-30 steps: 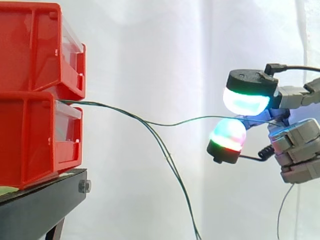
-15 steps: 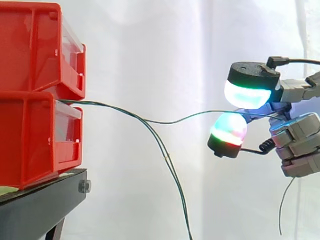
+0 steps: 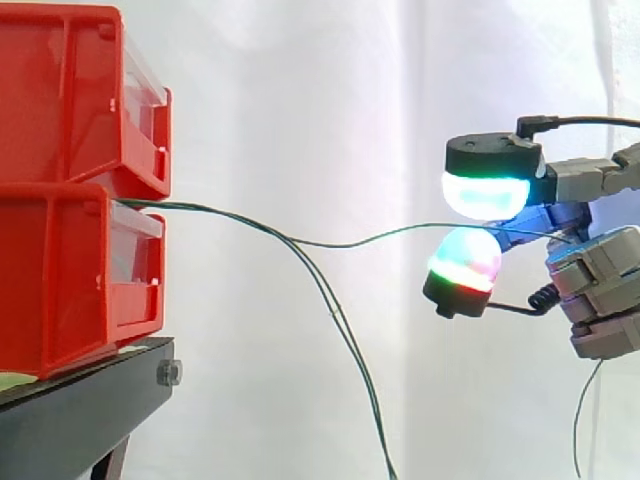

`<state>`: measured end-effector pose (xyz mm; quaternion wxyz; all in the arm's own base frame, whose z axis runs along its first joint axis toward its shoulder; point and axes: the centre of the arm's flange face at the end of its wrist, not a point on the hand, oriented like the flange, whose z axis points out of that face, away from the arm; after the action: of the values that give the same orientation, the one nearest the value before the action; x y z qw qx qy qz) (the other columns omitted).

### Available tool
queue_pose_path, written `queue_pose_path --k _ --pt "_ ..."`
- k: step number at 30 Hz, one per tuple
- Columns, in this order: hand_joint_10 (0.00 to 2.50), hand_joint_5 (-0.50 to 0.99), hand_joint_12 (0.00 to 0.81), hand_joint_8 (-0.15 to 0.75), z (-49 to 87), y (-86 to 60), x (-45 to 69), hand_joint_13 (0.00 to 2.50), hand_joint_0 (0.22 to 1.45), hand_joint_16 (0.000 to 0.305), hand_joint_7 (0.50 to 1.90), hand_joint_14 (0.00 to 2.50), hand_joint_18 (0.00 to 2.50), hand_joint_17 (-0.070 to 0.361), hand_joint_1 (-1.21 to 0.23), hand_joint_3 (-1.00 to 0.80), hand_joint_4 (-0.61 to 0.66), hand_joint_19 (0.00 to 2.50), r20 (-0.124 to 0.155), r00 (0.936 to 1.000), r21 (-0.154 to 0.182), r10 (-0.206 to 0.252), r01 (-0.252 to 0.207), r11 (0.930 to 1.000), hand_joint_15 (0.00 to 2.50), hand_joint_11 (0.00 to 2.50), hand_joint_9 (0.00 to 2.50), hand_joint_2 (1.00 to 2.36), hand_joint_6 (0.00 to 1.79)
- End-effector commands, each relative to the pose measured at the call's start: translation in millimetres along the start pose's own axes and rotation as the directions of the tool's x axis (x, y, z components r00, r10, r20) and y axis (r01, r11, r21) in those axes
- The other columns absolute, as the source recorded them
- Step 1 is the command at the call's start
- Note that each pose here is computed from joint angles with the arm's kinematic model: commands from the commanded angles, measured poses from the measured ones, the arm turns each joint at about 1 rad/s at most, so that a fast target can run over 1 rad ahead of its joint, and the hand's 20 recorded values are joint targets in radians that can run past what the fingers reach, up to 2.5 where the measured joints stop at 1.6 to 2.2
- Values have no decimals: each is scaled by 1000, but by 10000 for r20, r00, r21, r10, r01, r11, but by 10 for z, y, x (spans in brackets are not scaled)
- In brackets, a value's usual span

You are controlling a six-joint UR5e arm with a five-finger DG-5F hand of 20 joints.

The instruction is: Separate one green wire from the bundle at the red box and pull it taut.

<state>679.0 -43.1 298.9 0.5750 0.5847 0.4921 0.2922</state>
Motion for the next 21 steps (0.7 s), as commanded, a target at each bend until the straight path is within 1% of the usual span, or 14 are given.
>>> queue_pose_path --k 1,2,5,7,8,14,16,21 --pt "8 -121 292 249 -4 -2 1 1284 582 44 976 1870 1254 99 -472 -288 87 1810 -1 10000 28 -13 13 10000 1153 1704 1532 1016 872" --pt "8 -119 289 254 -10 -3 10 1287 580 44 977 1858 1258 100 -526 -267 91 1805 -18 10000 49 -33 33 10000 1169 1705 1534 1018 870" --pt "8 -119 297 257 -19 -7 16 1286 579 43 1007 1860 1261 98 -627 -224 94 1800 -38 10000 96 -56 56 9999 1170 1716 1525 1019 869" --pt "7 -119 305 262 -17 -6 12 1287 583 45 1007 1873 1273 102 -658 -206 96 1790 9 10000 88 -63 63 9999 1162 1706 1524 1019 873" --pt "7 -120 307 266 -19 -8 4 1287 583 46 1006 1876 1277 104 -666 -203 102 1787 84 10000 108 -11 10 9999 1160 1688 1523 1020 875" --pt "7 -122 301 254 -22 -8 0 1273 591 44 984 1866 1264 100 -706 -209 102 1809 210 9993 112 307 -309 9995 1200 1692 1496 1020 881" --pt "7 -123 300 255 -20 -6 -6 1273 593 44 984 1872 1262 98 -708 -221 100 1815 290 9984 88 478 -480 9988 1182 1683 1495 1019 882" --pt "7 -124 300 257 -26 -8 -2 1271 596 44 975 1877 1263 98 -714 -260 107 1810 322 9971 106 686 -690 9976 1178 1678 1490 1018 883"
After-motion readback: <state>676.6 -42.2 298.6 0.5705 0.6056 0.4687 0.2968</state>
